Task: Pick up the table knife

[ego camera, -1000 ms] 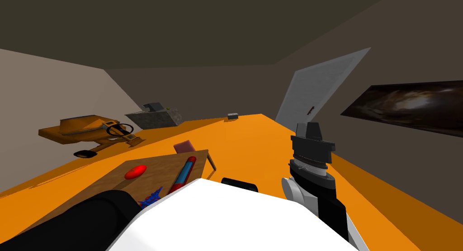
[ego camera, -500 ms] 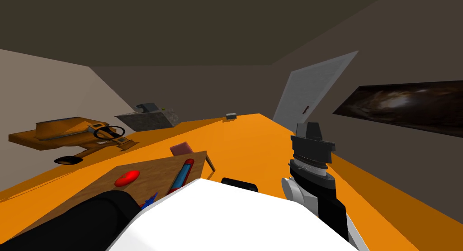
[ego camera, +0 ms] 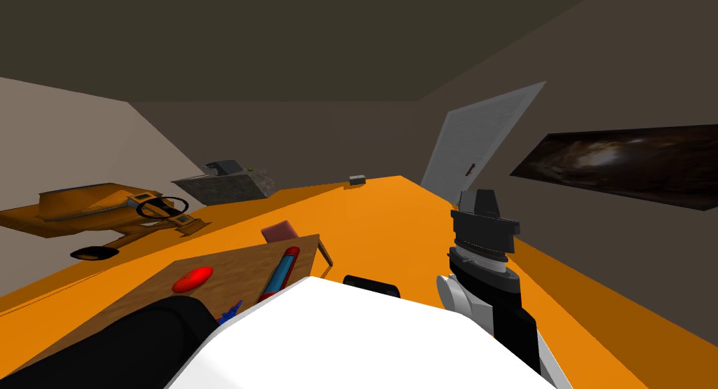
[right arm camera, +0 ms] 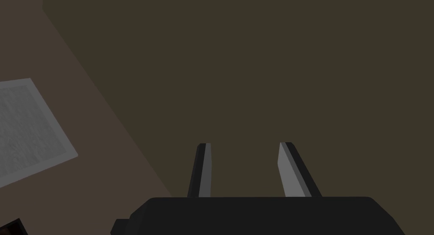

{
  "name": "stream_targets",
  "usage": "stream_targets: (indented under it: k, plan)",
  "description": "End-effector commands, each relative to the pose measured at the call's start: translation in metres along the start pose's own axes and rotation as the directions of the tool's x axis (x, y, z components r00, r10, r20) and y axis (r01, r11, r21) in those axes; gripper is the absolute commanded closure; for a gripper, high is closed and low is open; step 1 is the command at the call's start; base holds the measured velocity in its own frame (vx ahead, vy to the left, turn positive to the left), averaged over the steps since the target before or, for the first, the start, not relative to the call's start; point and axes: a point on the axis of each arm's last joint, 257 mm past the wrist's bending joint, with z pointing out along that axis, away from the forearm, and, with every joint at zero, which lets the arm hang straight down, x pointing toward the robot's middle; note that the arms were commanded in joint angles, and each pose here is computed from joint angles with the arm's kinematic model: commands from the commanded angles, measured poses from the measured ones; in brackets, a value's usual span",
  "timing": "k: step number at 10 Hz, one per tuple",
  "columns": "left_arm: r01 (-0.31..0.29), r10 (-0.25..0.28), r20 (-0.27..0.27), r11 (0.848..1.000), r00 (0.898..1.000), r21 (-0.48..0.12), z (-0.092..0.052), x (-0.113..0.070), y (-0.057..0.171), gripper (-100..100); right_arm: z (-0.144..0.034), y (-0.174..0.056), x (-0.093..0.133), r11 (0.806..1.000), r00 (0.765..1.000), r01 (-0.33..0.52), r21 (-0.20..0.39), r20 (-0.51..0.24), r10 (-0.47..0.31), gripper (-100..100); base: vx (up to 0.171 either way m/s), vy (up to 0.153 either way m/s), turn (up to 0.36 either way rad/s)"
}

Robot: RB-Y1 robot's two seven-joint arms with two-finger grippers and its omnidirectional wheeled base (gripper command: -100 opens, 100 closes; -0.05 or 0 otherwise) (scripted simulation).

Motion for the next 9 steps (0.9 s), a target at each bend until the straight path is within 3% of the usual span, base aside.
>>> stream_targets:
  k: [1,9]
  plan:
    - [0.009,-0.009,0.000,1.000,1.000,-0.001,0.0001,0.0010,0.0038,-100,0.0000,0.0000,0.0000,1.000,1.000,0.000,0.000,0.000,0.000,0,0.006,-0.001,-0.005]
    - [0.009,-0.009,0.001,1.000,1.000,-0.001,0.0050,0.0068,0.0040,-100,0.0000,0.0000,0.0000,1.000,1.000,0.000,0.000,0.000,0.000,0,0.002,0.000,0.001]
